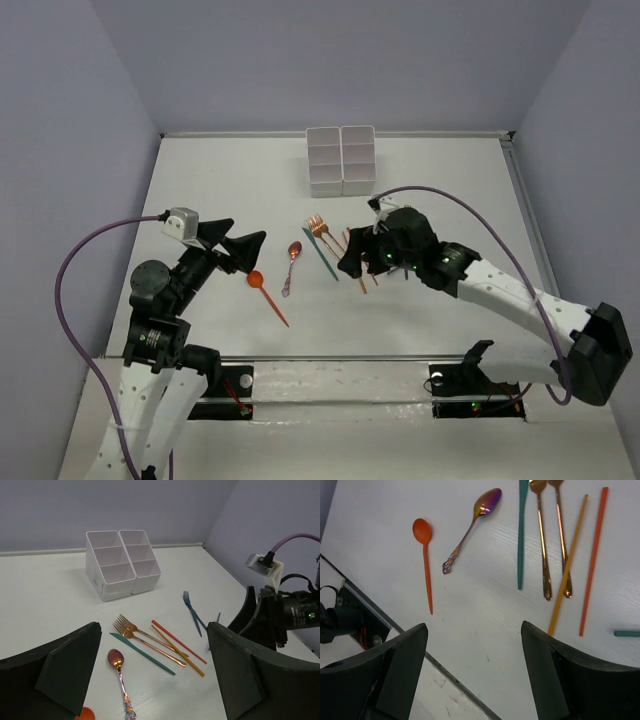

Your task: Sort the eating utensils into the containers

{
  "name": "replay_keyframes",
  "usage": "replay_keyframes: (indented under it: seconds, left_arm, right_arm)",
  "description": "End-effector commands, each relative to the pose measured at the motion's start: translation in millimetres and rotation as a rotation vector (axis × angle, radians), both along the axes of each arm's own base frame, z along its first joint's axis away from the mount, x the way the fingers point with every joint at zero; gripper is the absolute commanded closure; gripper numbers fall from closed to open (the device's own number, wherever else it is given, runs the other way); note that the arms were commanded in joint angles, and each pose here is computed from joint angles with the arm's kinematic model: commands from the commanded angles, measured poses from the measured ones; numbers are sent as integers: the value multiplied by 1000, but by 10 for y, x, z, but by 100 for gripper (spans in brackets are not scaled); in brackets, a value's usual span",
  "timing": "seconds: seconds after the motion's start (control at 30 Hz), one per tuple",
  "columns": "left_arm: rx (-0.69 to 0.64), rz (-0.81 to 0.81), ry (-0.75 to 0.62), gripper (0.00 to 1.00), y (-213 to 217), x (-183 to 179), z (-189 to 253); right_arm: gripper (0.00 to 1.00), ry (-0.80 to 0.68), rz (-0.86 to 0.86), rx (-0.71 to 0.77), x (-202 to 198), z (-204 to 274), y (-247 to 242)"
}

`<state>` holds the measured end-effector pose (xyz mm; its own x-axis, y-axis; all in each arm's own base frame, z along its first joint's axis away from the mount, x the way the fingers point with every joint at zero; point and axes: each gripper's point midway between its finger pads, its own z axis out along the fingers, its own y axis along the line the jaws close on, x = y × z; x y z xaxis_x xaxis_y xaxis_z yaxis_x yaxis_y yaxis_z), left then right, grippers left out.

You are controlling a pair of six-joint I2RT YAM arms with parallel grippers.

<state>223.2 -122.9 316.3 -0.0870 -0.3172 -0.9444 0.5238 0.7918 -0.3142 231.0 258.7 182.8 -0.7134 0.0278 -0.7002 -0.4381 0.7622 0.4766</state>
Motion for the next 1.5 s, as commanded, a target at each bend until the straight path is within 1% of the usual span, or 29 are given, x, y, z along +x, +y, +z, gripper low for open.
replay_keyframes:
  seconds: [0.0,0.07,0.1,0.13,0.2,0.23,0.27,0.33,0.4,0.47,0.5,0.57,0.63,0.67,0.77,0.8,0.87,0.9,1.0,1.03,1.1,1.13,1.27,1.33,1.47]
  left_arm:
    - [-3,28,-71,1,62,-23,270]
    - [-3,37,-71,1,78,-22,274]
    - [-4,43,-74,1,89,-26,281]
    - [-4,47,-75,1,94,-25,284]
    - [-5,56,-78,1,111,-28,295]
    - [-6,66,-74,1,127,-22,288]
    - [-8,71,-73,1,135,-21,289]
    - [-13,79,-76,1,150,-26,303]
    - [-15,85,-79,1,162,-31,310]
    - [-18,93,-86,1,177,-42,335]
    - [-19,98,-88,1,186,-45,342]
    - [-20,100,-86,1,190,-42,339]
    - [-23,100,-90,1,191,-51,345]
    - [-23,100,-91,1,192,-55,349]
    - [-24,100,-93,1,193,-58,352]
    - [-25,100,-94,1,193,-60,352]
    - [-25,99,-94,1,190,-62,352]
    - [-25,88,-94,1,168,-72,352]
    - [-25,86,-94,1,165,-72,348]
    - [-26,86,-95,1,166,-76,352]
    - [-26,86,-95,1,166,-76,352]
    - [-26,86,-97,1,167,-79,355]
    - [-29,77,-99,1,149,-98,365]
    - [-27,76,-99,1,147,-99,365]
    - [-28,77,-101,1,150,-102,368]
  right_arm:
    - [19,-140,-35,-54,234,161,455]
    - [21,-153,-35,-66,289,194,654]
    - [21,-131,-10,-108,255,11,810]
    - [22,-146,-6,-102,295,83,931]
    - [22,-138,-5,-139,334,-26,1063]
    - [23,-112,5,-179,341,-229,1157]
    - [24,-117,-6,-182,405,-208,1218]
    - [24,-91,-9,-223,435,-424,1313]
    - [25,-92,-28,-235,511,-444,1373]
    - [26,-75,-32,-278,520,-623,1413]
    - [26,-77,-34,-274,553,-597,1462]
    - [27,-62,-36,-302,584,-745,1497]
    - [28,-54,-30,-305,612,-772,1568]
    - [28,-39,-30,-330,624,-904,1578]
    - [30,-35,-55,-354,700,-999,1621]
    - [31,-26,-59,-367,718,-1111,1637]
    - [35,-31,-65,-363,767,-1124,1701]
    - [37,-26,-76,-387,795,-1242,1699]
    - [39,-36,-97,-412,896,-1273,1758]
    - [43,-27,-102,-440,913,-1404,1751]
    - [47,-31,-110,-456,957,-1436,1776]
    - [48,-26,-111,-472,963,-1521,1770]
    - [54,-24,-127,-506,1003,-1616,1757]
    - [62,-33,-130,-515,1026,-1625,1755]
    - [70,-51,-131,-546,1080,-1614,1755]
